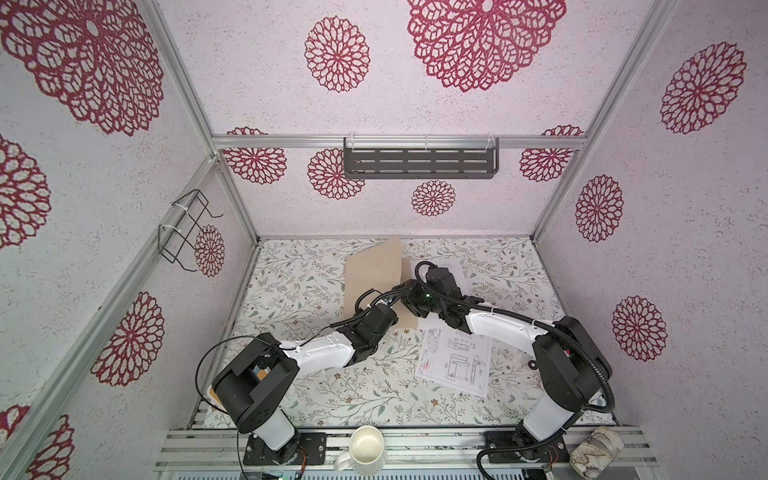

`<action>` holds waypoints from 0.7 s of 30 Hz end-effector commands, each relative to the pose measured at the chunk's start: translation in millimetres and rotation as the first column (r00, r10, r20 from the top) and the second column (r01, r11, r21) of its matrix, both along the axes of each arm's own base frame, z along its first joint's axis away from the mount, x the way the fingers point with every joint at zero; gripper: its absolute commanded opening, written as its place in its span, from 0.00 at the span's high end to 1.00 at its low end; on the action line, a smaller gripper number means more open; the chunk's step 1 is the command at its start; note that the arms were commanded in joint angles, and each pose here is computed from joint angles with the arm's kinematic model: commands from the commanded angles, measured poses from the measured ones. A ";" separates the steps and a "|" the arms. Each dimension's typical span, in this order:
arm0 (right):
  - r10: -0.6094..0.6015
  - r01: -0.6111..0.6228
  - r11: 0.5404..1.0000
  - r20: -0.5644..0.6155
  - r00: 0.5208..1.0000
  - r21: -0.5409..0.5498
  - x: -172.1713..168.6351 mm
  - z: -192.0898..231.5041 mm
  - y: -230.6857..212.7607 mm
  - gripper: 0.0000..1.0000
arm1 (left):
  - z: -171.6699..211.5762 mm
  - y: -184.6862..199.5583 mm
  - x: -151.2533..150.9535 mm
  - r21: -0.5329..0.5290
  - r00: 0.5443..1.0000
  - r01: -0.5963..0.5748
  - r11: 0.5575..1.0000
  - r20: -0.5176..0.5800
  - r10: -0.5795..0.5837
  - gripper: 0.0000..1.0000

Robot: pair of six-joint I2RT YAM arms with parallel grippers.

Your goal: Put the files into the folder

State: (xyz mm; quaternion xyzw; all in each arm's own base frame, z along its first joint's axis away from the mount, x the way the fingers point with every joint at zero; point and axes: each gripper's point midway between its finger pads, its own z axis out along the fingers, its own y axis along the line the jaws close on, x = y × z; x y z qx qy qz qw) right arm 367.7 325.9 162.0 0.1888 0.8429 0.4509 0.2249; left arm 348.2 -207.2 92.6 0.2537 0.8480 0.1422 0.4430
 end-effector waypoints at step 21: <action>-0.025 0.033 0.998 0.129 0.991 -0.061 9.8 -33.9 -10.4 0.37 | 32.8 21.1 -14.0 -0.306 0.981 -0.148 0.940 0.074 0.178 0.91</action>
